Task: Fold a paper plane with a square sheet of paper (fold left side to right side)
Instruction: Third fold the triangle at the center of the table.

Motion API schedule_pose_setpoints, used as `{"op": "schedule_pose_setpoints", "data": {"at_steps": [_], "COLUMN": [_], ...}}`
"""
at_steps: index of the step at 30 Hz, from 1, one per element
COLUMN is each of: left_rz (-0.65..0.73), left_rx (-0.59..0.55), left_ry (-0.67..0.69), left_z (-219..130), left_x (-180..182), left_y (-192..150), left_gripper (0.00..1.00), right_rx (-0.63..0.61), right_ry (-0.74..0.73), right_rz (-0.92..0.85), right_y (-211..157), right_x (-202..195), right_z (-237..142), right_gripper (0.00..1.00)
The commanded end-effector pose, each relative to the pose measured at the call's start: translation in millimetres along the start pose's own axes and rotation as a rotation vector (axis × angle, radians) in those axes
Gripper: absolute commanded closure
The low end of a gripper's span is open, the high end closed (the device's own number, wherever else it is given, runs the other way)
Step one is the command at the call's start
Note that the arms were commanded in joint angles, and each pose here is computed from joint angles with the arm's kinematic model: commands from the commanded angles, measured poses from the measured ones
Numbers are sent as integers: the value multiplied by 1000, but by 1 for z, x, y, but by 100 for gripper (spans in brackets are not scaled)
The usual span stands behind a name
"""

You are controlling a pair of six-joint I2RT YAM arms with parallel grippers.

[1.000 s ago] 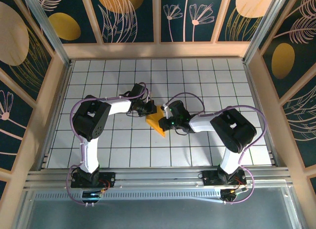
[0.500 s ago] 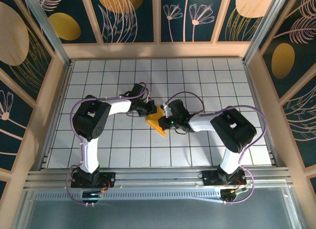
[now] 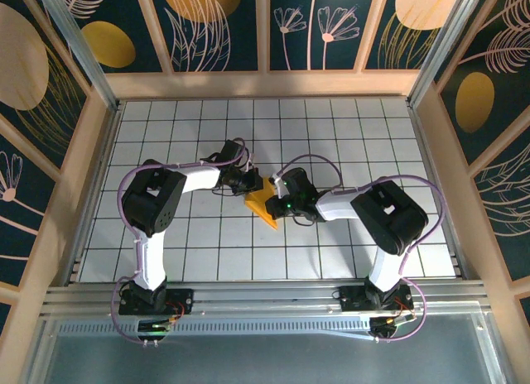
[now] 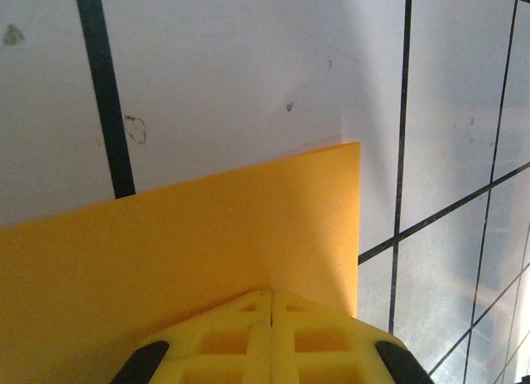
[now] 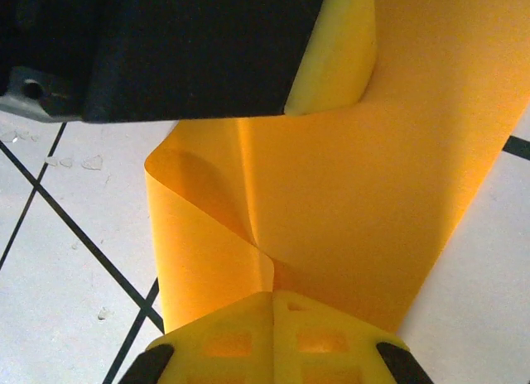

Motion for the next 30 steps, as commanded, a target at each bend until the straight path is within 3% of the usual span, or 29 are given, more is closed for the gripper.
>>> {"op": "schedule_pose_setpoints", "data": {"at_steps": [1,7,14,20,25,30], "left_rz": [-2,12,17,62,50,29], "left_rx": [5,-60,-199,-236,-167,-116], "left_ry": [73,38,22,-61,-160,-196], "left_z": [4,-18,-74,-103,-94,-76], "left_x": [10,-5,-9,-15,-19,-26], "left_y": [-2,24,47,17,-28,-47], "left_gripper": [93,88,88,95,96,97], "right_rx": [75,91,85,85,87,87], "right_ry": [-41,-48,-46,-51,-57,-57], "right_rz": [24,32,29,24,22,23], "right_y": [-27,-35,-32,-31,-32,-32], "right_x": [-13,-16,-14,-15,-16,-16], "right_z": [4,3,2,2,1,1], "right_gripper": [100,100,100,100,100,100]}}
Point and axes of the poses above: each hand's point on the last joint's axis, 136 mm out from that joint toward the fingers, its own z axis out along the fingers, its own x axis along the line the jaws close on, y = z × x, the point moved 3 cm from there along -z, back along the fingers
